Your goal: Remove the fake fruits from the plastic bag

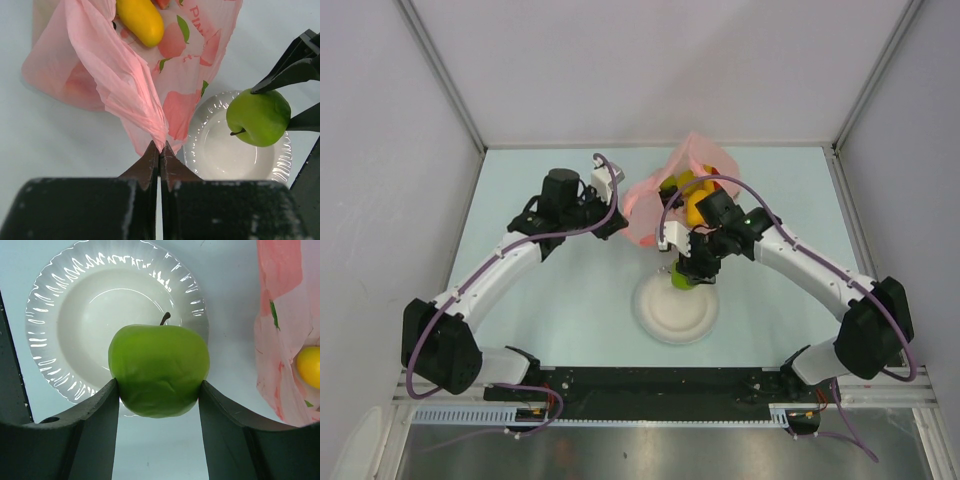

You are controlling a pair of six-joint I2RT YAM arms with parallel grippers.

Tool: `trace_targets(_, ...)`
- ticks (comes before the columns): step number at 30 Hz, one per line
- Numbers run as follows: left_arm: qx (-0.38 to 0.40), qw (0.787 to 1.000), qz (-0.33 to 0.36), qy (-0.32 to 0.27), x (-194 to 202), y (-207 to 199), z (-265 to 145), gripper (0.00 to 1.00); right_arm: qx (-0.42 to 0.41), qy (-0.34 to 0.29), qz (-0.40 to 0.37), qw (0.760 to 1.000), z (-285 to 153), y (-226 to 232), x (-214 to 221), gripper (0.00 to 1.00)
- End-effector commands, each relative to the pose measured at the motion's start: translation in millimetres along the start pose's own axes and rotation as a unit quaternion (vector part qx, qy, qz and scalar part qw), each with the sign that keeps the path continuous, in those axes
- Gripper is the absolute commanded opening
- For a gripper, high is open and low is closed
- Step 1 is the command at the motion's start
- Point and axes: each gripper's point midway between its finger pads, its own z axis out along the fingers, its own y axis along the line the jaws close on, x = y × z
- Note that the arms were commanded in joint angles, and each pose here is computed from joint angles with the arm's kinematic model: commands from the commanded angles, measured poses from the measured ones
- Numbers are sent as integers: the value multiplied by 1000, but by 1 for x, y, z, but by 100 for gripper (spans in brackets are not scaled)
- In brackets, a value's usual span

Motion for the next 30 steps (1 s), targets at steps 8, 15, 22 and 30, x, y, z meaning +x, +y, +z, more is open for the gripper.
trace_targets(8, 9, 1000, -11, -12, 2, -5, -2, 0, -27, -12, -4, 1000, 35, -5, -7, 34)
trace_targets(15, 8, 1000, -4, -5, 3, -6, 2, 0, -54, -24, -16, 998, 55, 2, -14, 37)
trace_targets(22, 4, 1000, -5, 0, 7, -3, 4, 0, -69, -8, 22, 997, 64, 6, -4, 44)
trace_targets(30, 3, 1000, 3, 4, 5, 0, 7, 0, -38, -8, 32, 999, 62, -15, -6, 74)
